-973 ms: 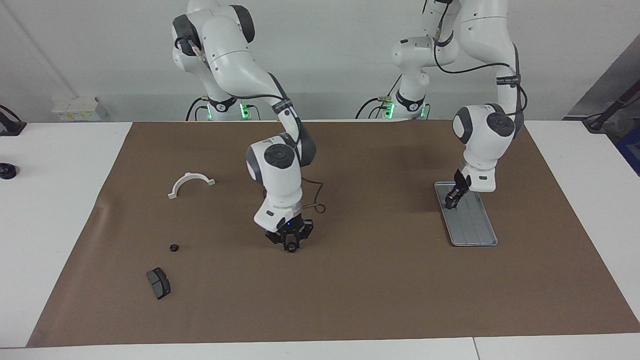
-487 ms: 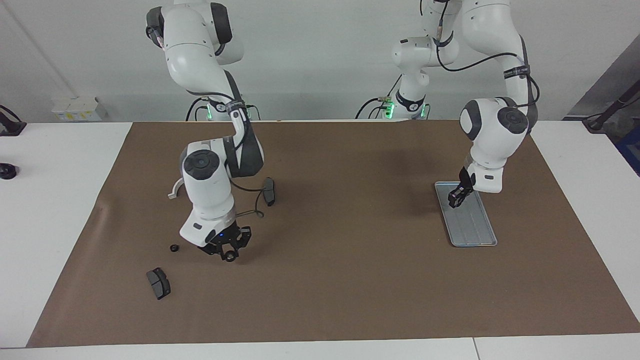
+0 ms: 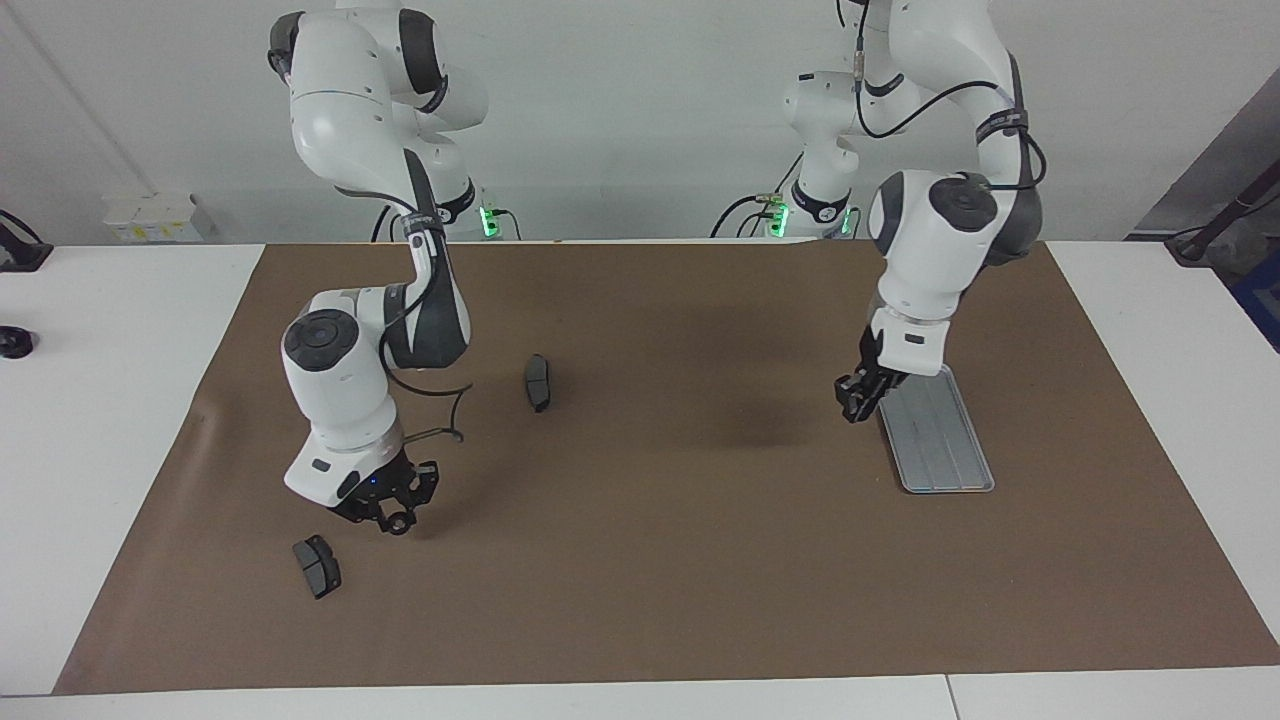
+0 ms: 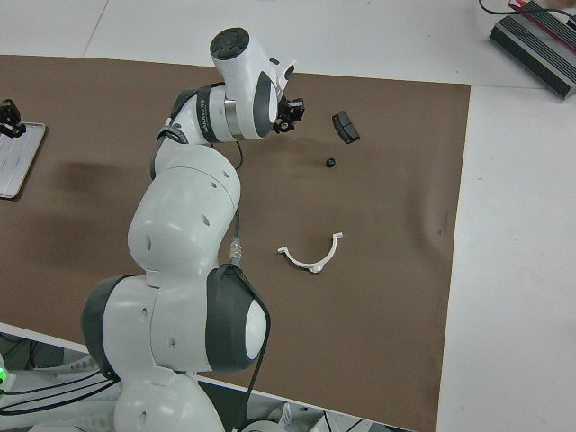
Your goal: Place bearing gear from tray to pile
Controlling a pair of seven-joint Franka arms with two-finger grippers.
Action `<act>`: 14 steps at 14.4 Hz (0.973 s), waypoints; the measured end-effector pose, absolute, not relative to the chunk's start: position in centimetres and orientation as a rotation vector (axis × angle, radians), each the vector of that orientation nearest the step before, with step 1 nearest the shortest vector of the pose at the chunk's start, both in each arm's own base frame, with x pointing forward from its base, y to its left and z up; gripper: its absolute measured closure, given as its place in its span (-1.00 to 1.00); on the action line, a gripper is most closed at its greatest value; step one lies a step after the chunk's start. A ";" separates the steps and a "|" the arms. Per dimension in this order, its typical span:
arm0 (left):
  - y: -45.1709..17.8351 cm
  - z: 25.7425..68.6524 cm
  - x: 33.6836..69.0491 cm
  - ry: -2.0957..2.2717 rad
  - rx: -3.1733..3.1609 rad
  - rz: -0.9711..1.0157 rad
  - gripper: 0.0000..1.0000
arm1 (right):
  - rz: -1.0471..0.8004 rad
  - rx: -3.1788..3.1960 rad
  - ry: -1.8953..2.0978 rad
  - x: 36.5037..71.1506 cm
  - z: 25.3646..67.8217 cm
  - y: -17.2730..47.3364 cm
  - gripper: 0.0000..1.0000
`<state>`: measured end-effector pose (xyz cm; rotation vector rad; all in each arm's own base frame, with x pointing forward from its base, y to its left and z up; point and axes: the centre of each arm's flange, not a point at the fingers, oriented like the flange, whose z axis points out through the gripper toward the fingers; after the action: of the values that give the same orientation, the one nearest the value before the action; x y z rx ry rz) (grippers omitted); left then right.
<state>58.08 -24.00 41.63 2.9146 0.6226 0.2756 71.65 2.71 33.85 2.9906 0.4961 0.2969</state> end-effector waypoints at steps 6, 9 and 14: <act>-38.0 36.9 57.4 0.613 2.759 0.283 0.30 | 0.366 3.033 0.451 72.0 33.7 2.7 0.17; -40.6 33.3 58.1 0.587 2.706 0.333 0.30 | 0.368 3.037 0.450 72.0 33.7 2.8 -0.17; -41.4 31.8 57.3 0.570 2.717 0.321 0.30 | 0.369 3.053 0.434 71.9 33.7 4.6 -0.29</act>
<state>57.28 -41.41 31.83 2.7169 0.5698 0.3206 71.89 4.60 33.66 3.0527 0.4339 0.3691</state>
